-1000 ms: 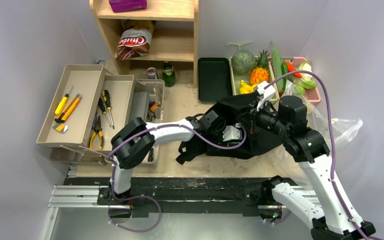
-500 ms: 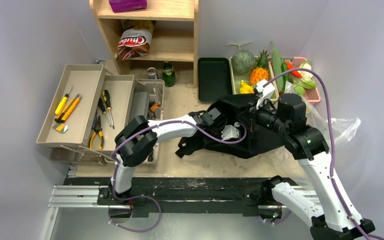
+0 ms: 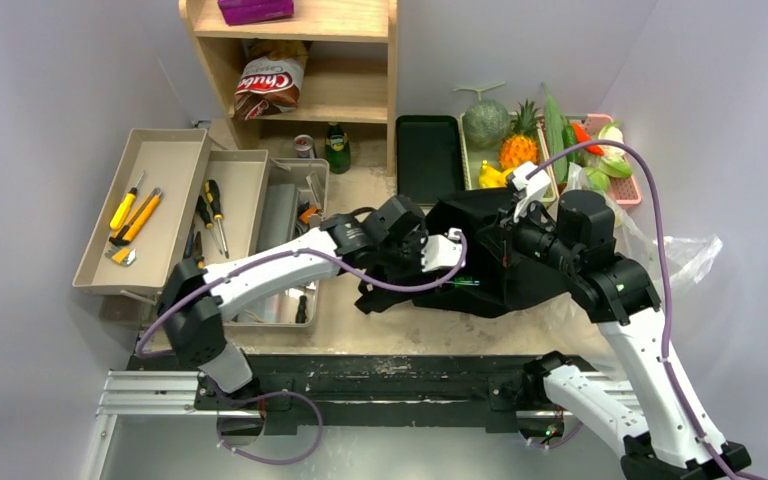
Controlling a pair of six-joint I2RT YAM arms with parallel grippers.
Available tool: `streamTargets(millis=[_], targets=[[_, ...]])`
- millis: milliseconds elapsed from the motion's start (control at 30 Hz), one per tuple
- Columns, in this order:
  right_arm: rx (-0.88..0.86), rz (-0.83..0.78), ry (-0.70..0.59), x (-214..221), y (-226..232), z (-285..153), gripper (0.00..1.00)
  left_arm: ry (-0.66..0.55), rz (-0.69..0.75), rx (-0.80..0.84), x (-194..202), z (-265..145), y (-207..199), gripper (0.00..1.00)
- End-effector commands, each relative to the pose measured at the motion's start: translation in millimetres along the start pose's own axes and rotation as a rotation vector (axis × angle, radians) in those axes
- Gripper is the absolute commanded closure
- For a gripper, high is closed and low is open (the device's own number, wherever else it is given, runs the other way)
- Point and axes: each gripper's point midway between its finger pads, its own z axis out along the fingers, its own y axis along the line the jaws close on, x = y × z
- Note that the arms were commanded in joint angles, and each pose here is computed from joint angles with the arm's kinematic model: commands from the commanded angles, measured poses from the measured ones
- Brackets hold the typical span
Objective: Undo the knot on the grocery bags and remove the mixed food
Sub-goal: Pick up the bottle from the takeout bag.
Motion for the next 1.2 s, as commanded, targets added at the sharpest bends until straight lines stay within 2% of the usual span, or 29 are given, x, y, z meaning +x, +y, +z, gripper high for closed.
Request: streamTargets(millis=[0,133,233,267,333,400,533,567,667,700,767,867,967,1067,1100,1167], targets=[[0.018,-0.038,-0.055,-10.3,-1.8,-5.4,1.00,-0.074,0.040,-0.014,-16.8,-35.6,-2.2,1.00],[0.017,-0.037,-0.052,-8.1,-0.9,-7.7,1.00,-0.105,0.074,-0.044,-21.5,-57.2,-1.4,1.00],[0.005,-0.036,-0.048,-5.4,1.7,-9.3,1.00,-0.120,0.109,-0.052,-19.8,-59.1,-2.1,1.00],[0.004,-0.036,-0.050,-5.3,2.3,-9.9,1.00,-0.125,0.110,-0.055,-18.8,-55.8,-2.3,0.97],[0.006,-0.032,-0.066,-8.1,2.6,-11.5,1.00,-0.156,0.127,-0.050,-26.2,-49.7,-4.2,0.79],[0.006,-0.030,-0.088,-12.9,3.3,-12.0,1.00,-0.207,0.165,-0.030,-39.0,-40.6,-14.8,0.69],[-0.002,-0.033,-0.069,-15.1,1.5,-3.5,1.00,-0.342,0.263,0.062,-73.5,-22.9,-52.2,0.67],[0.013,-0.032,-0.045,-11.4,-2.1,-1.6,0.93,-0.386,0.260,0.090,-84.3,-19.9,-59.4,0.66],[0.032,-0.076,0.049,0.7,-9.1,-0.8,0.55,-0.438,0.190,0.148,-110.2,-11.0,-68.6,0.65],[0.057,-0.083,0.079,4.8,-13.5,-3.8,0.45,-0.434,0.156,0.159,-115.1,-8.7,-67.9,0.65],[0.116,-0.088,0.139,15.4,-23.0,-12.3,0.35,-0.434,0.108,0.151,-120.3,-5.6,-63.9,0.64],[0.142,-0.108,0.231,37.1,-27.4,-24.9,0.31,-0.464,0.084,0.112,-119.3,-3.9,-59.7,0.58],[0.145,-0.138,0.305,57.7,-30.3,-31.7,0.33,-0.460,-0.001,0.084,-113.5,-3.4,-50.3,0.56],[0.167,-0.182,0.348,65.3,-36.9,-36.9,0.51,-0.485,-0.139,0.052,-105.9,-11.0,-30.8,0.56],[0.168,-0.190,0.358,67.2,-37.5,-38.1,0.59,-0.498,-0.155,0.021,-104.2,-15.4,-23.7,0.56],[0.126,-0.201,0.357,68.8,-31.0,-39.0,0.88,-0.482,-0.160,-0.036,-92.6,-14.9,-15.9,0.55]])
